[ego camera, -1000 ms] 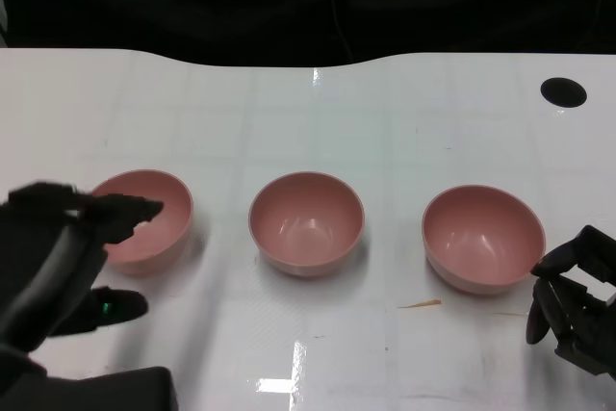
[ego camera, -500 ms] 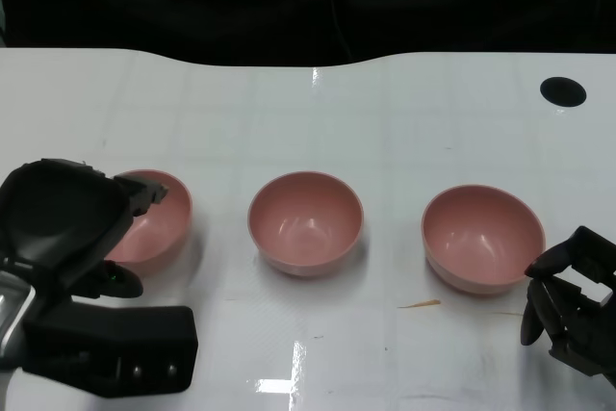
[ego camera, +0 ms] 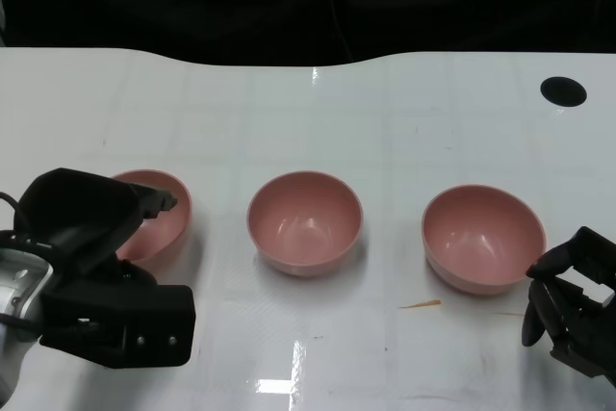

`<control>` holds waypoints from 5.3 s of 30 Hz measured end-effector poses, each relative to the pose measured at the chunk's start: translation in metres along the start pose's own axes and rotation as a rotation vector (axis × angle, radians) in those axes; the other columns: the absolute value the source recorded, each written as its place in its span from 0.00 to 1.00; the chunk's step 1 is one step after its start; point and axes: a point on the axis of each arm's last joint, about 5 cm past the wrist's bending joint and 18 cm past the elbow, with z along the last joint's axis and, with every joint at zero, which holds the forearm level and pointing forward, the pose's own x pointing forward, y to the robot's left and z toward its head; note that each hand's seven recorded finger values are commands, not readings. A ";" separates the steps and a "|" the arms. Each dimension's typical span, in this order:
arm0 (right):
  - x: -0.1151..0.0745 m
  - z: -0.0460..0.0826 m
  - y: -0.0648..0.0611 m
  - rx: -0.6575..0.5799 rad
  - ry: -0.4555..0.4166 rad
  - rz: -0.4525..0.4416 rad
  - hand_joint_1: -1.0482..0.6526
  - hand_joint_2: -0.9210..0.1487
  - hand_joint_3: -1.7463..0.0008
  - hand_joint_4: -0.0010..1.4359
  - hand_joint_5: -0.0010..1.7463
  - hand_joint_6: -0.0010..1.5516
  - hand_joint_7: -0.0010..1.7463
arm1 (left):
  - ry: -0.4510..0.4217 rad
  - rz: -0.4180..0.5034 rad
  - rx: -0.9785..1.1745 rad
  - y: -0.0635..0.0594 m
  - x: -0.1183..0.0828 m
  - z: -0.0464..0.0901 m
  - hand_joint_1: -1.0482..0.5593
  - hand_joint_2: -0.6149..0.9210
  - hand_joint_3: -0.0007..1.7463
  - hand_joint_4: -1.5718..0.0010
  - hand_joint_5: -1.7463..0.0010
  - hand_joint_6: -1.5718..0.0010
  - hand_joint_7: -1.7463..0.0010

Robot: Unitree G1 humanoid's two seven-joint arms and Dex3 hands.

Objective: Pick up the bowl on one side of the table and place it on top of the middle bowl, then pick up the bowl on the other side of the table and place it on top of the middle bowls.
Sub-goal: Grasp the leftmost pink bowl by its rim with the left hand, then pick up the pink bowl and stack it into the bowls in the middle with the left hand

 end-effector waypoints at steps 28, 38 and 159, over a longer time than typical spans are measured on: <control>-0.002 0.000 0.000 0.006 0.006 -0.003 0.52 0.16 0.59 0.59 1.00 0.48 0.85 | 0.066 -0.160 -0.113 -0.041 0.025 -0.005 0.39 1.00 0.14 0.53 0.98 0.54 0.98; -0.002 0.000 0.000 0.007 0.006 -0.005 0.53 0.16 0.59 0.59 1.00 0.48 0.85 | 0.058 -0.108 -0.186 -0.041 0.030 -0.007 0.60 1.00 0.14 0.57 0.12 0.65 0.16; -0.002 -0.007 0.029 0.001 0.002 0.002 0.50 0.13 0.63 0.57 1.00 0.46 0.89 | -0.661 -0.101 0.078 0.032 0.069 0.072 0.55 1.00 0.02 0.52 0.13 0.46 0.53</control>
